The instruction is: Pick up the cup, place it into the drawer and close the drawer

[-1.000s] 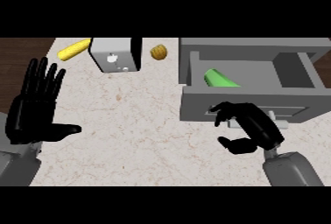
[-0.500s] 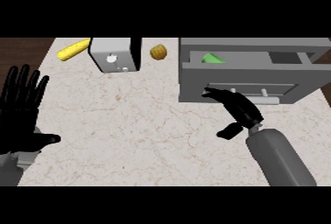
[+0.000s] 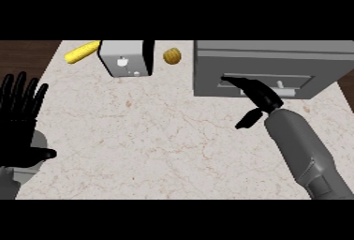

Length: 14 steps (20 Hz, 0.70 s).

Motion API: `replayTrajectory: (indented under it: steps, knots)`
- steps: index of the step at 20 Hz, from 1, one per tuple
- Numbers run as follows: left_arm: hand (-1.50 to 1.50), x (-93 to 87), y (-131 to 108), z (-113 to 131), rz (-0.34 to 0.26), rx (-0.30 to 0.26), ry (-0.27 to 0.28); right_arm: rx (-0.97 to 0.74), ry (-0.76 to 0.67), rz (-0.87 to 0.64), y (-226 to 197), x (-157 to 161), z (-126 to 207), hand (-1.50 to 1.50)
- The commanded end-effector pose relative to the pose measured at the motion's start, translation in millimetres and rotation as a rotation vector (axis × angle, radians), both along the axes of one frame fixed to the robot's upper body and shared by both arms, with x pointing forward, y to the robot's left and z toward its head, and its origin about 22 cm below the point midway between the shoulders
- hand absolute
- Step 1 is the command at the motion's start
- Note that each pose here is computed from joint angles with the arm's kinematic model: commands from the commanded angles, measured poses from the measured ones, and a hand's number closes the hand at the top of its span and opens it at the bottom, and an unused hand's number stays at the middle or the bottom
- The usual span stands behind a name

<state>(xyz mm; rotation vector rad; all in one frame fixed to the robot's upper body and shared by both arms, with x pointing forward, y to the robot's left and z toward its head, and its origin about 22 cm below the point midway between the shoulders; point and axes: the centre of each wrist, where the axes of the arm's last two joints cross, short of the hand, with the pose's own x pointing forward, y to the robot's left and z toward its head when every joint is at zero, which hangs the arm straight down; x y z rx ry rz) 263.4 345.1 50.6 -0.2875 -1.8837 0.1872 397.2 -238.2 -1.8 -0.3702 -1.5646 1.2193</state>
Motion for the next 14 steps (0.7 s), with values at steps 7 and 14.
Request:
replayTrajectory:
  steps: [7, 14]
  knots:
    - [-1.5, 8.4, 3, -10, -0.031, -0.014, 0.0, -0.022, 0.052, -0.058, -26, 32, 33, -1.5]
    - [-1.5, 16.7, -9, -11, -0.044, 0.024, -0.013, -0.019, 0.049, -0.078, -49, 38, 51, -1.5]
